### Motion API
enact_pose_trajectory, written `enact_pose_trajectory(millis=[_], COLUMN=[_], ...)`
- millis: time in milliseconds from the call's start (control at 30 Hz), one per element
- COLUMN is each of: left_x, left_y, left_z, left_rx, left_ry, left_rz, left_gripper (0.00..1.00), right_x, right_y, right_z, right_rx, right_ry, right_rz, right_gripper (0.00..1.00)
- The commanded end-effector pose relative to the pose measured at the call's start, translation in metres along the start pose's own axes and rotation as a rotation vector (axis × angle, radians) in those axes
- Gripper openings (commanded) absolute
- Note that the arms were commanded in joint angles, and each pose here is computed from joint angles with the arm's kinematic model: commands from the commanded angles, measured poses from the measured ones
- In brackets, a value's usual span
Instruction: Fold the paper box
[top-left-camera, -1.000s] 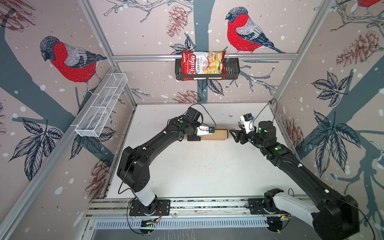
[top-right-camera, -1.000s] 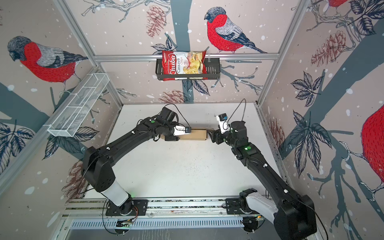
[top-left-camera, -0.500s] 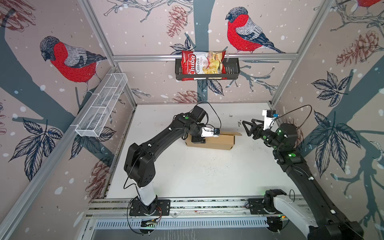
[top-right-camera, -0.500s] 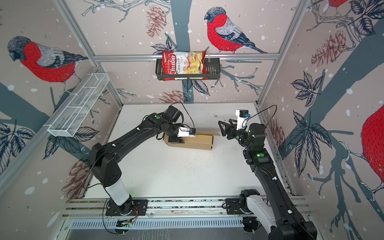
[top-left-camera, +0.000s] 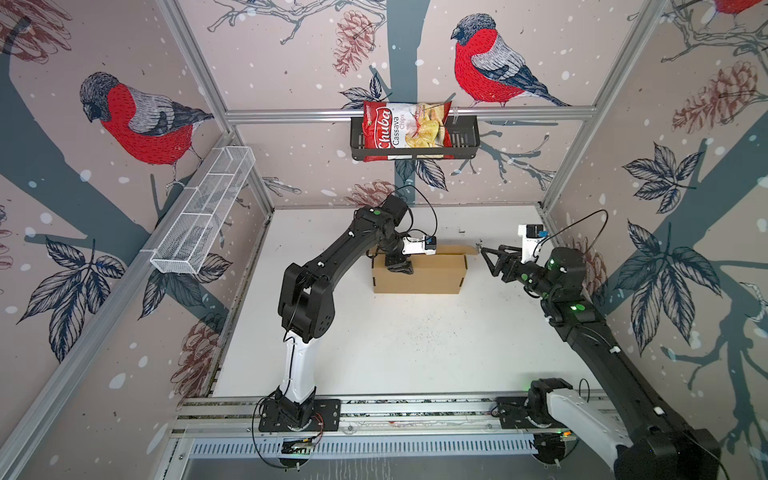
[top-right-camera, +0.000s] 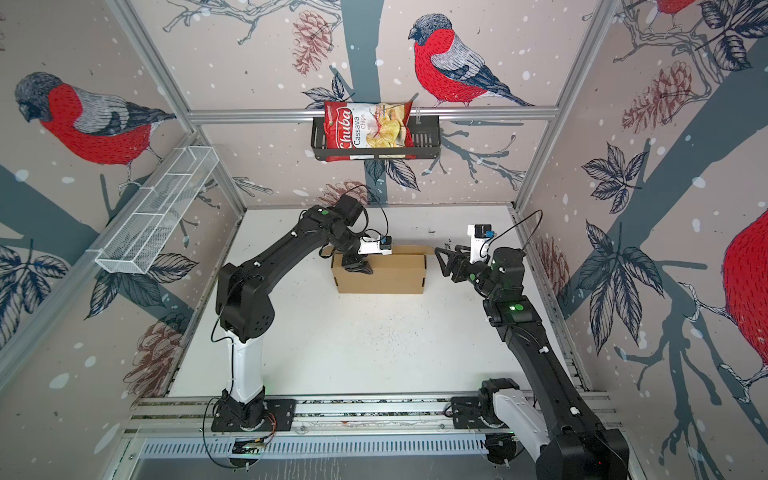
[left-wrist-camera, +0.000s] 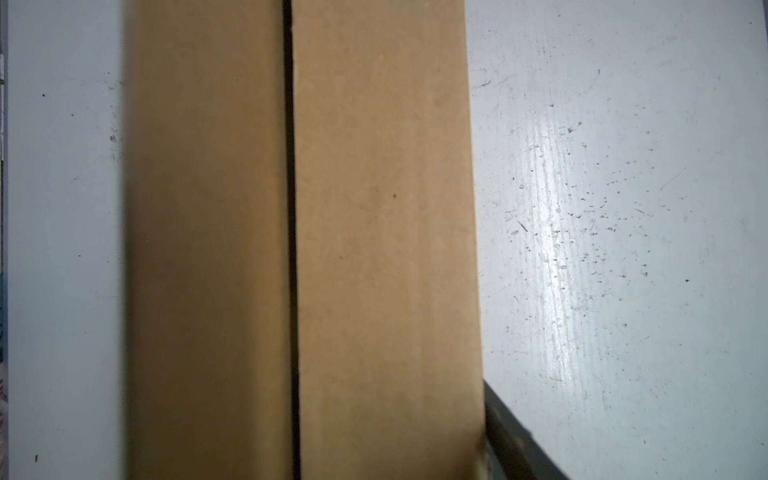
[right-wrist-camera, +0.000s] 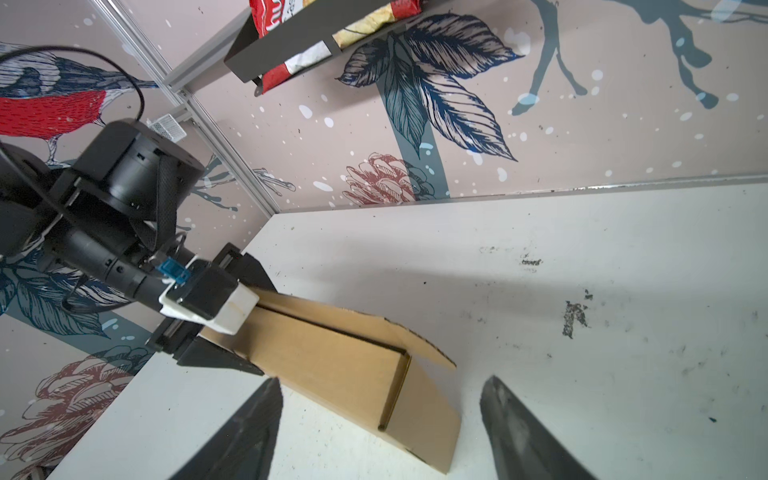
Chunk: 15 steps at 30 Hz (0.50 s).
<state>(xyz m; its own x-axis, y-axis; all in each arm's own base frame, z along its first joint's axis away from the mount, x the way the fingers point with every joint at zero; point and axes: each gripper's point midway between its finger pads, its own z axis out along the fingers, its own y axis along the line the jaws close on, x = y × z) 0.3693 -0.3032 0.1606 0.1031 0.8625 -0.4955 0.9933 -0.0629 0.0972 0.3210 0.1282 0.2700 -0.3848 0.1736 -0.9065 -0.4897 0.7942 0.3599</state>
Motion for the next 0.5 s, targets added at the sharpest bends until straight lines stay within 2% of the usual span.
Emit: enact_pose_trajectory(millis=[0,267,467], left_x=[0.004,0.000,0.000], left_y=[-0.015,-0.007,0.000], left_z=[0.005,0.002,-0.005], left_rx=[0.092,0.053,-0.006], left_ry=[0.012,0.008,0.025], left_rz=[-0.042,-0.015,-0.006], left_gripper=[0.67,0.84,0.83], right_x=[-0.003,0.006,0.011], right_y=[0.006,0.005,0.004], right_z=[0.001,0.008,0.012], right_rx=[-0.032,-0.043,-0.032], right_ry=[-0.012,0.016,0.040], right_rz=[-0.002,0.016,0.017], right_gripper=[0.76,0.76,0.76])
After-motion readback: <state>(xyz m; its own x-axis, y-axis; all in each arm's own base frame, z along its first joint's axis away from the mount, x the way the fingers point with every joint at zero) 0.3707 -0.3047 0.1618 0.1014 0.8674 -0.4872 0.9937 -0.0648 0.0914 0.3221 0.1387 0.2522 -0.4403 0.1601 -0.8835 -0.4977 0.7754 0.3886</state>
